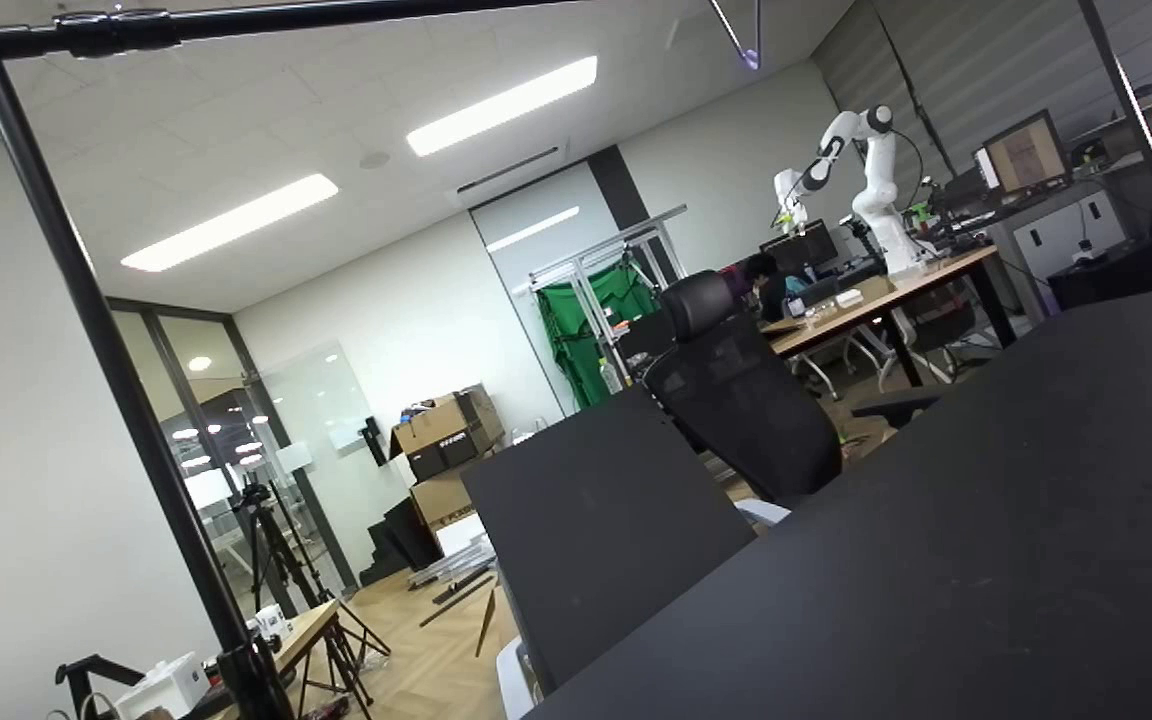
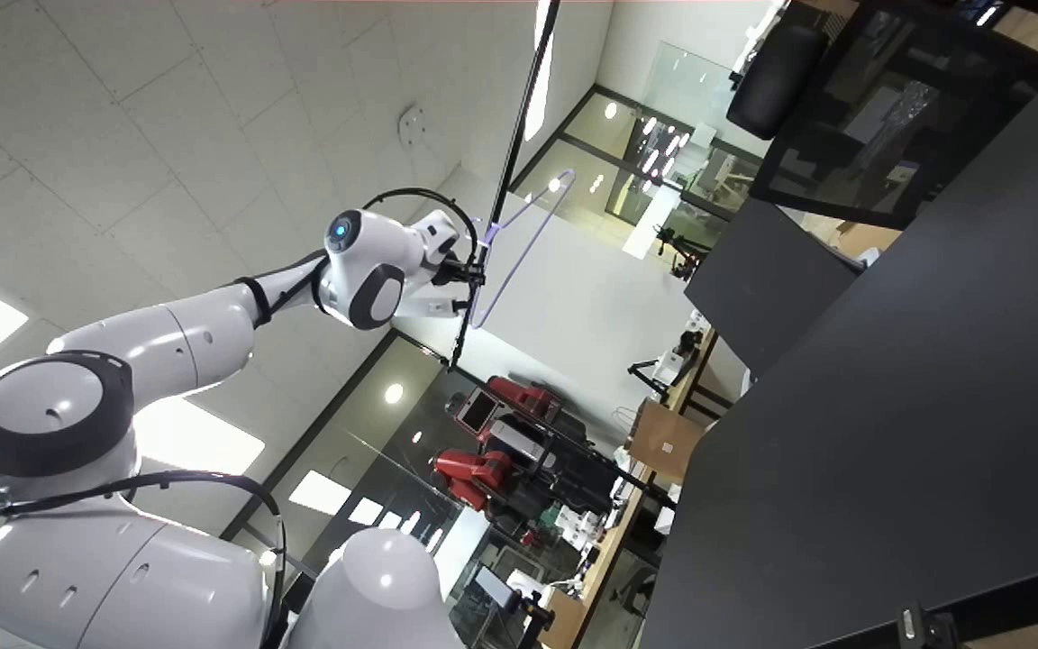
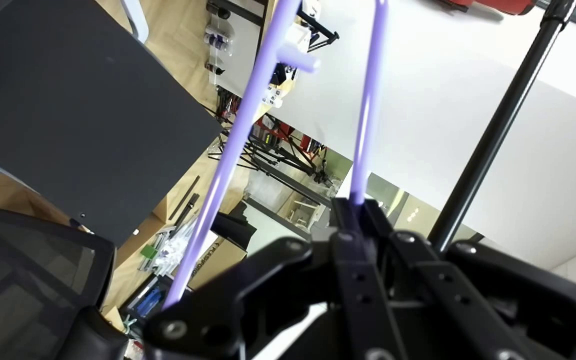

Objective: Put the blue hanger on the black thing above the table

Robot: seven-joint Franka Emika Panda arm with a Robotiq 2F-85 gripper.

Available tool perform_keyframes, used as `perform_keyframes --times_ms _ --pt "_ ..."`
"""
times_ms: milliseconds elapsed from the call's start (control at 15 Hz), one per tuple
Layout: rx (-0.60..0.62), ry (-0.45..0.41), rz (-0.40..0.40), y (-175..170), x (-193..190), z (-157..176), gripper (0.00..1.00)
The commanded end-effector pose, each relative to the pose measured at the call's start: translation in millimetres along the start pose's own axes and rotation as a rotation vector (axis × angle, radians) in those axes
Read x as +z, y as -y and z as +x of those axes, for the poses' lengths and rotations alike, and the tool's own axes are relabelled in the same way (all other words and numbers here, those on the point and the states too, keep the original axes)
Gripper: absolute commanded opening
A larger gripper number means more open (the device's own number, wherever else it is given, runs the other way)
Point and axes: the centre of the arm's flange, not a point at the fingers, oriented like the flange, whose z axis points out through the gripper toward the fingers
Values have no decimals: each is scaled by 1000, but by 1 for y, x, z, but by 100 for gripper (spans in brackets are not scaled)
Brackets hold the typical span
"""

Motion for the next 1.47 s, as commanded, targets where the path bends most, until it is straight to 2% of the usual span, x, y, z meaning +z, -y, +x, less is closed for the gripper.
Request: perform_keyframes --times_ms 0,600,667,1400 --pt "0 0 0 0 0 0 9" --pt "-1 0 0 0 0 0 9" --pt "-1 0 0 0 0 0 2" --pt "-81 -48 110 6 42 30 2"
